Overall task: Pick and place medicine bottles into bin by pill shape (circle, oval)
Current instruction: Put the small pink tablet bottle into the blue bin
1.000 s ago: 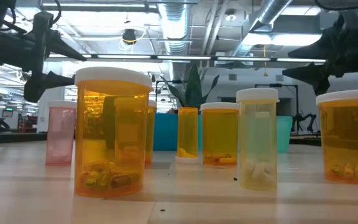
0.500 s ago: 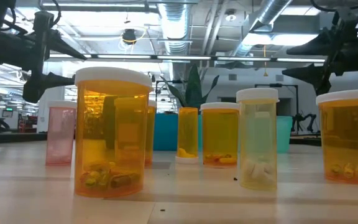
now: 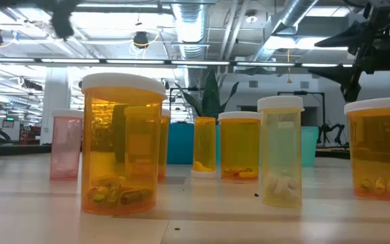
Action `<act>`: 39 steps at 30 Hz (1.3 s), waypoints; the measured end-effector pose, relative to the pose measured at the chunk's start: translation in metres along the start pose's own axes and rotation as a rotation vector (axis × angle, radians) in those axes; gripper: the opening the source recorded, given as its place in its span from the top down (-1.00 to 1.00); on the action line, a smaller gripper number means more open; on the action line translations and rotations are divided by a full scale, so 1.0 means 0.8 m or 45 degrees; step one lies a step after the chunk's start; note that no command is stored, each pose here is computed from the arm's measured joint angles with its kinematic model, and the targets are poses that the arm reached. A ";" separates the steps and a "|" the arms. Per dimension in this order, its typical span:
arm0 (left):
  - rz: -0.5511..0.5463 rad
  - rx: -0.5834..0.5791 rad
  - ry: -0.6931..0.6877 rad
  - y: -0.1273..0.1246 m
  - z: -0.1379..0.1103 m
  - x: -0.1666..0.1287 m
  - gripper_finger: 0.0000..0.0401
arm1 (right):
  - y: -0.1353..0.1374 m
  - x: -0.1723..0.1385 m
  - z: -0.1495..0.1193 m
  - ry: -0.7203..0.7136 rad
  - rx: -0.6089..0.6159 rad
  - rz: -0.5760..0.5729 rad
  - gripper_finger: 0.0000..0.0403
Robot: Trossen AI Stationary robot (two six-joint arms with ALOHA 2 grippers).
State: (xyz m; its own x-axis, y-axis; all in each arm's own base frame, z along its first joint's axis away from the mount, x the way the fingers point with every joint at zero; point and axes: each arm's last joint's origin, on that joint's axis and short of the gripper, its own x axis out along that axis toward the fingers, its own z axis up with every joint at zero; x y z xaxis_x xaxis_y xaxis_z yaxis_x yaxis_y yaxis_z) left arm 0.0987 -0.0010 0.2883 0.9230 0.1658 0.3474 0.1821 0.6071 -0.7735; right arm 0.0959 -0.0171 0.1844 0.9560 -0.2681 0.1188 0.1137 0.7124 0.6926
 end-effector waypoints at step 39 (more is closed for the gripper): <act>0.594 1.031 1.724 0.001 -0.267 0.131 -0.17 | -0.002 0.000 -0.003 0.044 -0.002 -0.032 -0.27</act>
State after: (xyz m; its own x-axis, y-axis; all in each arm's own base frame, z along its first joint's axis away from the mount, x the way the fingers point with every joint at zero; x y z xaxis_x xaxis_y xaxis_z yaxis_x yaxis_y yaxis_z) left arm 0.2682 -0.1489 0.2107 0.5294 -0.0545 -0.8466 0.0081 0.9982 -0.0592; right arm 0.0960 -0.0170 0.1815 0.9617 -0.2631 0.0766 0.1381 0.7070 0.6936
